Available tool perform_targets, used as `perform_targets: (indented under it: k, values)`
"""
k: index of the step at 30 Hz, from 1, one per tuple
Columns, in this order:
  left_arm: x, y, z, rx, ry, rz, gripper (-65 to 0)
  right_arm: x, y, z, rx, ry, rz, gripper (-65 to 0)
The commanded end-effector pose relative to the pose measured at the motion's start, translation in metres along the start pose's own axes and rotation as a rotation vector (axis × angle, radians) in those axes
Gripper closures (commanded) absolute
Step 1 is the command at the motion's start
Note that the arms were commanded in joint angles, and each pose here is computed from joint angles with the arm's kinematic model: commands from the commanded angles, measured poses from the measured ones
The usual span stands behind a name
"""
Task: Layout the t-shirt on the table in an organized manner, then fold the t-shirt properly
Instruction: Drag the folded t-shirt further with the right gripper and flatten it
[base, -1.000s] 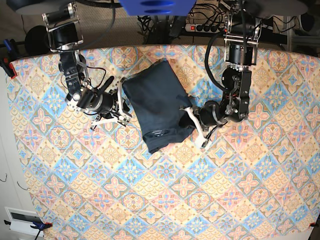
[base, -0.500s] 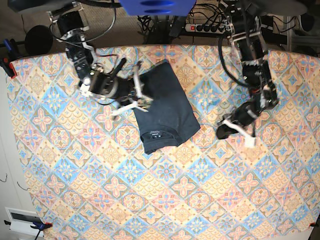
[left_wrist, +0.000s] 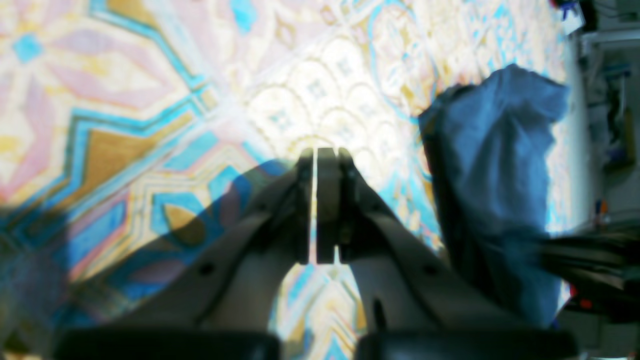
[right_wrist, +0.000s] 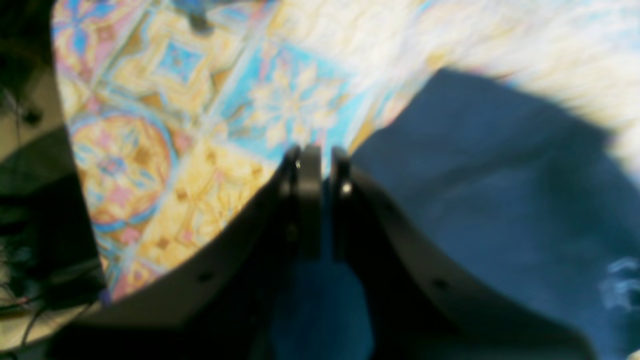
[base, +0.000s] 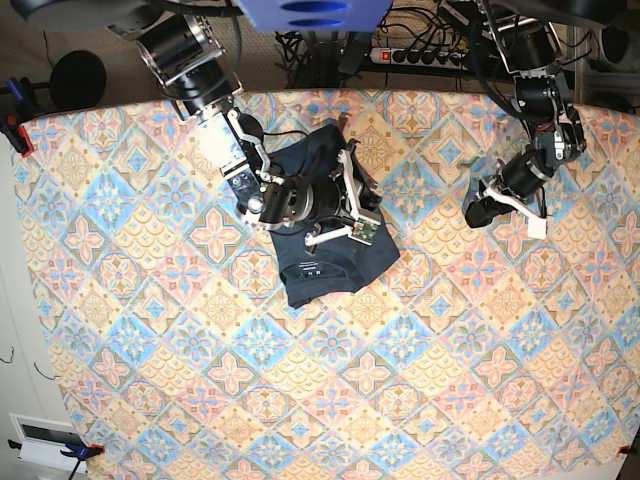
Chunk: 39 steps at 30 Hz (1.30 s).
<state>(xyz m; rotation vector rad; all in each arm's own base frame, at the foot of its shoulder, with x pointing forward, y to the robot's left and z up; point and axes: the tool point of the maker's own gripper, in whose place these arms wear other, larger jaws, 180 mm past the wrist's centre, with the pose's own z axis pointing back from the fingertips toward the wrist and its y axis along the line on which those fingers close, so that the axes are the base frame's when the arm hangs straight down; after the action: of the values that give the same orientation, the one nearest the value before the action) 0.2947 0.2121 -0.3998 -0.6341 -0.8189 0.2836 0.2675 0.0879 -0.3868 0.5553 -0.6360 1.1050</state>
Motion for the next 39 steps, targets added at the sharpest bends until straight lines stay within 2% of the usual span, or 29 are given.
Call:
perform_targets:
  k: [1, 6, 8, 11, 17, 22, 32, 36, 39]
  values:
    - [0.02, -0.013, 0.004, -0.038, -0.057, -0.038, 0.0, 0.014, -0.009, 0.001, -0.011, -0.034, 0.004, -3.2]
    - [0.023, -0.02, 0.008, -0.048, -0.068, -0.059, 0.0, 0.023, -0.016, -0.021, 0.024, -0.047, -0.048, -3.1]
    - [0.018, -0.017, 0.01, -0.043, -0.058, -0.054, 0.0, 0.011, -0.019, -0.026, 0.03, -0.031, -0.083, -3.1]
    - [0.014, -0.016, 0.011, -0.039, -0.052, -0.051, 0.0, -0.017, -0.042, -0.018, -0.013, -0.005, -0.168, -3.1]
    - [0.014, -0.016, 0.011, -0.039, -0.052, -0.049, 0.0, -0.064, -0.1, 0.026, -0.166, 0.007, -0.31, -3.1]
    - [0.018, -0.02, 0.011, -0.045, -0.061, -0.062, 0.0, -0.101, -0.127, 0.059, -0.259, 0.024, -0.38, -3.2]
    - [0.031, -0.039, 0.02, -0.069, -0.095, -0.133, 0.0, -0.142, -0.161, 0.113, -0.373, 0.106, -0.37, -3.3]
    - [0.027, -0.037, 0.021, -0.064, -0.087, -0.13, 0.0, -0.123, -0.167, 0.127, -0.408, 0.079, -0.302, -3.3]
    - [0.027, -0.037, 0.021, -0.063, -0.086, -0.13, 0.0, -0.089, -0.169, 0.139, -0.442, 0.023, -0.21, -3.3]
